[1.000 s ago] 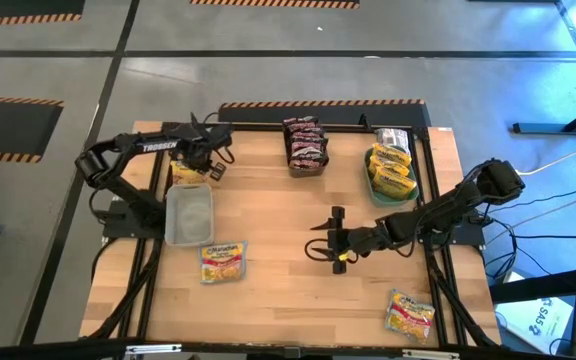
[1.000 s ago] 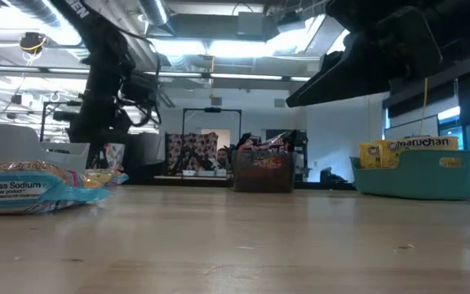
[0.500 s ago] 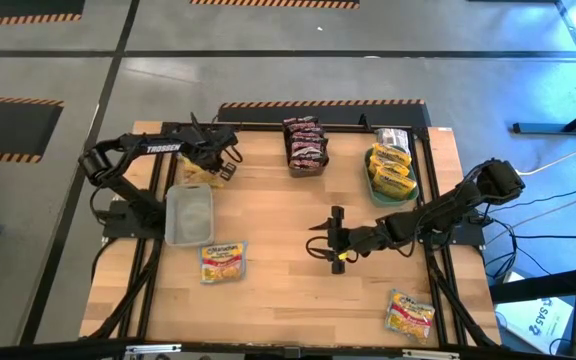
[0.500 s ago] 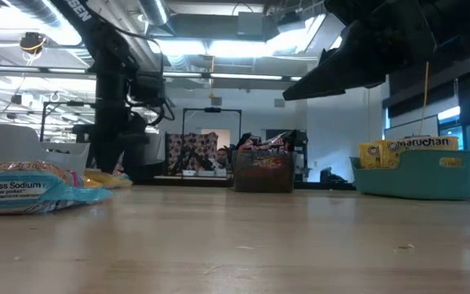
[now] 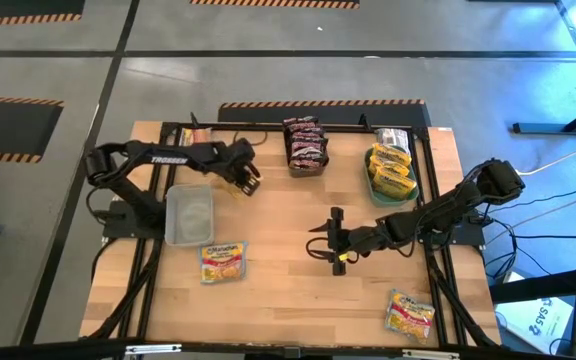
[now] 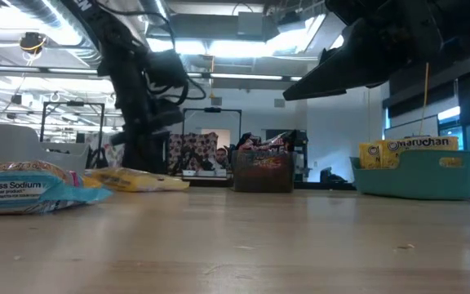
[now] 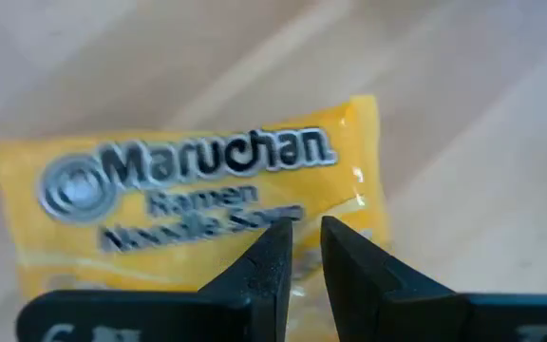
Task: Sort Maruchan noodles
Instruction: Put the yellow noodle pack into the blue bin
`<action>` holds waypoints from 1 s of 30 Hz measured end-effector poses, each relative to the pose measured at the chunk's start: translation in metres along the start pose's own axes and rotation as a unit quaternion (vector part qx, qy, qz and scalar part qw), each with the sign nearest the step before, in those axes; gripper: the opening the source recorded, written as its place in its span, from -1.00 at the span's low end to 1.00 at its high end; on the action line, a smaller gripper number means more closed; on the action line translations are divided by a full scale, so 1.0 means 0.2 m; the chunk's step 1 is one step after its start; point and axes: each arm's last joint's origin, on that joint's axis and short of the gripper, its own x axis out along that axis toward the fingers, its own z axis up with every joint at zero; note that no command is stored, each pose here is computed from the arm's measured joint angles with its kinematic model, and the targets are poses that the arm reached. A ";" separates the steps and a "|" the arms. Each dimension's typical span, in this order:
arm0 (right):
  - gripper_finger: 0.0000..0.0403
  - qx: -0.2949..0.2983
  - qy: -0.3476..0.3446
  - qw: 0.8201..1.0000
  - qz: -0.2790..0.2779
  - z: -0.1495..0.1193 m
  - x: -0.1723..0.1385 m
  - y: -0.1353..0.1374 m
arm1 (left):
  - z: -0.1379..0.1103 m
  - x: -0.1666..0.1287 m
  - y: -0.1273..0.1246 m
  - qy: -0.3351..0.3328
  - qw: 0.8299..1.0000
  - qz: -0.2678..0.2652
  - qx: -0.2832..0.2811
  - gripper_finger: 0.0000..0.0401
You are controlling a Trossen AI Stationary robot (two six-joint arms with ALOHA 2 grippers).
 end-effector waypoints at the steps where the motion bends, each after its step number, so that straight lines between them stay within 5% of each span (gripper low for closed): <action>1: 0.18 0.000 0.000 1.000 -0.001 0.00 0.00 0.00 | -0.01 0.00 -0.03 -0.003 1.000 -0.006 0.000 -0.73; 10: 0.18 0.000 0.000 1.000 -0.001 0.00 0.00 0.00 | -0.12 0.01 -0.23 -0.004 0.999 -0.011 0.050 -0.73; 16: 0.18 0.002 -0.005 1.000 -0.001 0.00 0.00 0.00 | -0.06 -0.09 -0.30 -0.042 0.997 0.021 0.061 -0.73; 22: 0.18 0.003 -0.004 1.000 0.001 0.00 0.00 0.00 | -0.02 -0.15 -0.18 -0.034 0.980 0.192 0.043 -0.73; 30: 0.18 0.013 -0.004 1.000 0.008 0.00 0.00 0.00 | -0.06 -0.07 -0.07 -0.007 0.984 0.178 0.009 -0.73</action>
